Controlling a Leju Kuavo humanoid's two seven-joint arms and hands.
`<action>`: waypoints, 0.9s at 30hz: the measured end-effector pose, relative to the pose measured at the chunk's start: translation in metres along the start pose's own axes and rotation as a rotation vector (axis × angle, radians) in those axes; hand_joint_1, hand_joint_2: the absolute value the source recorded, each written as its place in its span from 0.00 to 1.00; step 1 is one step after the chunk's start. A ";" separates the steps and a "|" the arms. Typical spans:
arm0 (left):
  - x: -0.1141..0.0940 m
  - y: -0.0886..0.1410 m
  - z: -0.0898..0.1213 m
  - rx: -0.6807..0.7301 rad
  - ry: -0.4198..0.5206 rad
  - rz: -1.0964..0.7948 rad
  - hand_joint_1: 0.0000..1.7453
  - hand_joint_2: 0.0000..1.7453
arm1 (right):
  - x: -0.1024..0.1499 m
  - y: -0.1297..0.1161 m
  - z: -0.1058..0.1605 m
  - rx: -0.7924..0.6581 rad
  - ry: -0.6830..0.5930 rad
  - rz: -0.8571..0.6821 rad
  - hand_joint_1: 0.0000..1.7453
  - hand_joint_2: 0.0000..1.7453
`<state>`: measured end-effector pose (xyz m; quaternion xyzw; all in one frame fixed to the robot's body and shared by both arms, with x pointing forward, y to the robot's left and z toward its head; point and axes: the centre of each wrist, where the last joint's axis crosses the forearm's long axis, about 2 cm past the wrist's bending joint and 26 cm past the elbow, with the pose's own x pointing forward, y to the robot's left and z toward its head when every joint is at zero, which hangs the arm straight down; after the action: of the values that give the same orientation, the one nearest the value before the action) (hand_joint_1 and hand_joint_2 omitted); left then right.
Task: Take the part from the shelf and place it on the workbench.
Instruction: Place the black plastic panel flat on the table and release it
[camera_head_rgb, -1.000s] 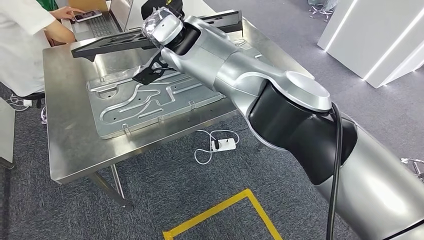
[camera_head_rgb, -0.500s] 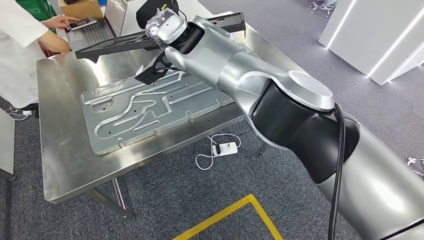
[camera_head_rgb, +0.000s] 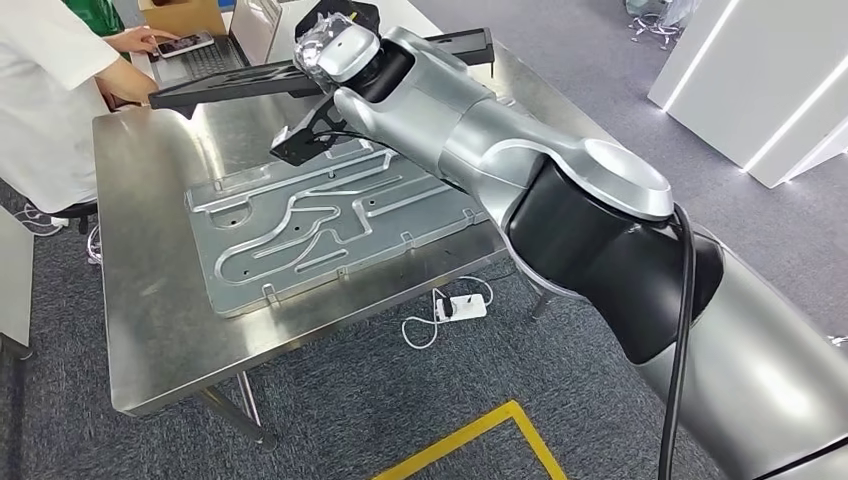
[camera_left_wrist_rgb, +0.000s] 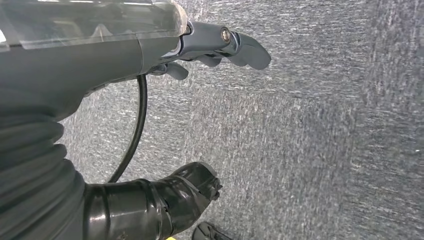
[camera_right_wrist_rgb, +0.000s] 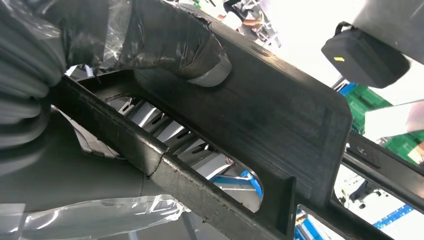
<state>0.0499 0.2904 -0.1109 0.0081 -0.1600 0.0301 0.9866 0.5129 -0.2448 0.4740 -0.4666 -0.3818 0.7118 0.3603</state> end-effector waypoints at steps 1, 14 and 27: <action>0.000 0.000 0.000 0.000 0.000 0.000 0.00 1.00 | -0.002 0.001 0.000 0.001 0.002 -0.002 1.00 1.00; 0.001 0.004 0.000 0.005 0.000 -0.010 0.00 1.00 | -0.009 0.019 -0.003 0.007 -0.007 -0.043 1.00 1.00; 0.000 0.006 0.000 0.010 0.001 -0.012 0.00 1.00 | -0.025 0.040 -0.003 0.023 0.003 -0.078 1.00 1.00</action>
<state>0.0499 0.2969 -0.1109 0.0139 -0.1592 0.0250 0.9868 0.5166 -0.2837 0.4479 -0.4484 -0.3907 0.7009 0.3938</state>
